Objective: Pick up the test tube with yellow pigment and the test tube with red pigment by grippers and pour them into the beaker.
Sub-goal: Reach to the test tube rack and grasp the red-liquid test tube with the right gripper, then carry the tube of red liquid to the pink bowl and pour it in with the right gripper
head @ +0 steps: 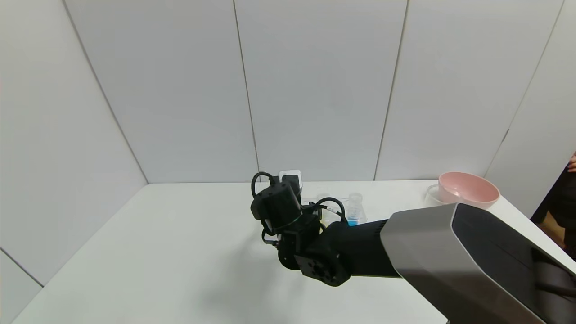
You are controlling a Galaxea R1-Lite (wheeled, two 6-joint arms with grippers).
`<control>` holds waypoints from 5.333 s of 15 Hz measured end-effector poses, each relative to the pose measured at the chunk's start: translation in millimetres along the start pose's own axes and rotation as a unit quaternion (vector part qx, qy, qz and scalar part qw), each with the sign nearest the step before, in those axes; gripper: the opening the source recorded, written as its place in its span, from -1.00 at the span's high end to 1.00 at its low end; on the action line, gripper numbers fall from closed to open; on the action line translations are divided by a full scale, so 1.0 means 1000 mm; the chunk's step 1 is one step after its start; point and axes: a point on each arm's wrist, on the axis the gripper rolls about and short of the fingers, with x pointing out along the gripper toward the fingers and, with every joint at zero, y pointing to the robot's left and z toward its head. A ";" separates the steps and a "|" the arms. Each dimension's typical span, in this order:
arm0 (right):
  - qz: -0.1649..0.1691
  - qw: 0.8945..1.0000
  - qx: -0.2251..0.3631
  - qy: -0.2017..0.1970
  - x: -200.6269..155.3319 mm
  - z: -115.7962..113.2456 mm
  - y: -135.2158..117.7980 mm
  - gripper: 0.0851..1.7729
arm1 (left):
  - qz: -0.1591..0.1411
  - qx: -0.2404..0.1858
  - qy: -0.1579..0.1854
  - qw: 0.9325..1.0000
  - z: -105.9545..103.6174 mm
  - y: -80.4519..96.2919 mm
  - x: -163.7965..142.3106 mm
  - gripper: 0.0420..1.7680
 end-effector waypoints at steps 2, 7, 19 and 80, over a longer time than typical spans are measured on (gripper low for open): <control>-0.002 1.000 -0.001 0.000 0.002 0.000 -0.001 -0.93 | 0.000 0.000 0.000 1.000 0.000 0.000 0.000 -0.94; -0.005 1.000 -0.008 -0.005 0.007 0.001 -0.004 -0.86 | 0.000 0.000 0.000 1.000 0.000 0.000 0.000 -0.94; -0.005 1.000 -0.014 0.002 0.005 -0.001 -0.004 0.51 | 0.000 0.000 0.000 1.000 0.000 0.000 0.000 -0.94; 0.095 0.920 -0.326 0.197 -0.105 0.110 -0.416 0.51 | 0.000 0.000 0.000 1.000 0.000 0.000 0.000 -0.94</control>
